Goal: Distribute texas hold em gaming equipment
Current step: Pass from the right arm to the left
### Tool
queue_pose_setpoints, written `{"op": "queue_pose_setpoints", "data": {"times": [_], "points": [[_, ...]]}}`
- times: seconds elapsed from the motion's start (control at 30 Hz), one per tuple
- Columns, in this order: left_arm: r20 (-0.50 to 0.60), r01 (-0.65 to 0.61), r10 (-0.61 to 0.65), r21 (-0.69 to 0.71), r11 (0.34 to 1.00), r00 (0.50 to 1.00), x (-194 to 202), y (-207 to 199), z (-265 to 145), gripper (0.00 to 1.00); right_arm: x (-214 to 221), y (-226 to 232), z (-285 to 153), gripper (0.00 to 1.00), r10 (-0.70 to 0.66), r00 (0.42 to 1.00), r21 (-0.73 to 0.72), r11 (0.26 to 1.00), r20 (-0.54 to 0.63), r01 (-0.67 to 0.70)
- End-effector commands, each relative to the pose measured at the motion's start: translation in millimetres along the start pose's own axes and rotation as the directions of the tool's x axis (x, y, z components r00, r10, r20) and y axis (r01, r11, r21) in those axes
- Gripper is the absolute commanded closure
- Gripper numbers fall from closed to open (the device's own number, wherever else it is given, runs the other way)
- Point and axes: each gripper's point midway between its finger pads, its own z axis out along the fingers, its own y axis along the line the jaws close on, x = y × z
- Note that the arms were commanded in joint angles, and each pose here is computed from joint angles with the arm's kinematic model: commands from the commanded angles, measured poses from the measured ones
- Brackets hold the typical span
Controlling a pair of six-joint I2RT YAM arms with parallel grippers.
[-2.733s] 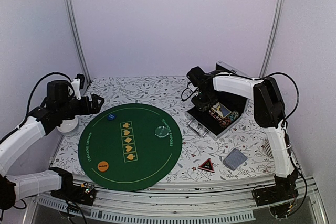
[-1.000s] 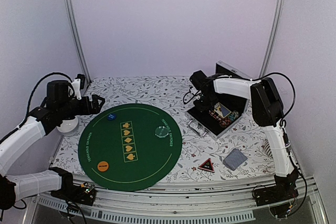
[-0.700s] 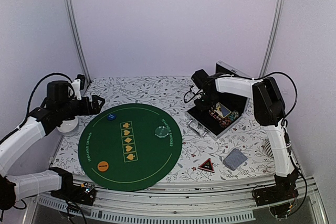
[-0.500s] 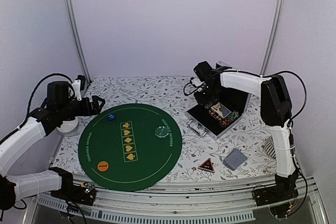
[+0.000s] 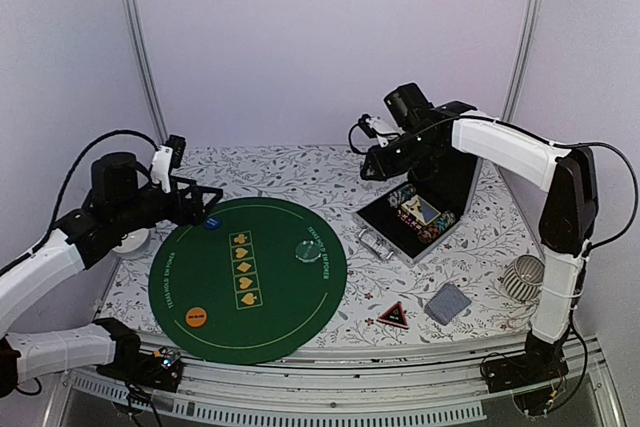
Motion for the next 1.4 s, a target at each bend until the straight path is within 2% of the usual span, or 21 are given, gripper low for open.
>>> {"op": "queue_pose_setpoints", "data": {"times": [0.0, 0.07, 0.13, 0.23, 0.3, 0.4, 0.57, 0.7, 0.77, 0.87, 1.13, 1.27, 1.37], "points": [[0.141, -0.348, 0.324, 0.209, 0.914, 0.935, -21, -97, -13, 0.14, 0, 91, -48, 0.98, -0.009, 0.999, -0.308, 0.951, 0.038, 0.021], [0.210, -0.527, 0.484, 0.276, 0.804, 0.849, -12, -141, -25, 0.13, 12, 123, -59, 0.98, -0.028, 0.999, -0.388, 0.921, 0.024, 0.036], [0.294, -0.678, 0.611, 0.314, 0.665, 0.735, 7, -178, -40, 0.10, 22, 152, -71, 0.98, -0.050, 0.998, -0.460, 0.886, 0.029, 0.058], [0.369, -0.826, 0.740, 0.299, 0.478, 0.562, 36, -207, -50, 0.02, 38, 194, -86, 0.98, -0.071, 0.997, -0.563, 0.823, 0.027, 0.074], [0.371, -0.870, 0.789, 0.271, 0.412, 0.490, 47, -217, -48, 0.02, 50, 216, -88, 0.98, -0.088, 0.996, -0.601, 0.796, 0.009, 0.076], [0.342, -0.894, 0.830, 0.248, 0.373, 0.441, 54, -221, -36, 0.02, 66, 246, -89, 0.98, -0.126, 0.992, -0.646, 0.759, -0.016, 0.086], [0.333, -0.907, 0.853, 0.269, 0.323, 0.402, 66, -225, -28, 0.04, 80, 276, -95, 0.98, -0.151, 0.988, -0.710, 0.698, -0.025, 0.089], [0.326, -0.918, 0.867, 0.249, 0.307, 0.378, 67, -222, -23, 0.18, 86, 290, -97, 0.98, -0.157, 0.987, -0.734, 0.673, -0.021, 0.091], [0.315, -0.916, 0.866, 0.238, 0.323, 0.387, 62, -222, -19, 0.28, 89, 295, -97, 0.98, -0.163, 0.986, -0.743, 0.663, -0.026, 0.090], [0.300, -0.912, 0.868, 0.239, 0.334, 0.397, 61, -221, -14, 0.38, 89, 297, -98, 0.98, -0.162, 0.987, -0.750, 0.656, -0.025, 0.089], [0.306, -0.911, 0.863, 0.228, 0.343, 0.402, 57, -221, -11, 0.34, 85, 297, -100, 0.98, -0.151, 0.988, -0.749, 0.655, -0.007, 0.095], [0.308, -0.904, 0.854, 0.232, 0.359, 0.418, 56, -223, -9, 0.45, 85, 295, -99, 0.98, -0.154, 0.988, -0.740, 0.663, 0.010, 0.111], [0.323, -0.893, 0.837, 0.247, 0.376, 0.441, 53, -226, -12, 0.46, 83, 294, -96, 0.98, -0.153, 0.988, -0.733, 0.670, 0.017, 0.116]]}}
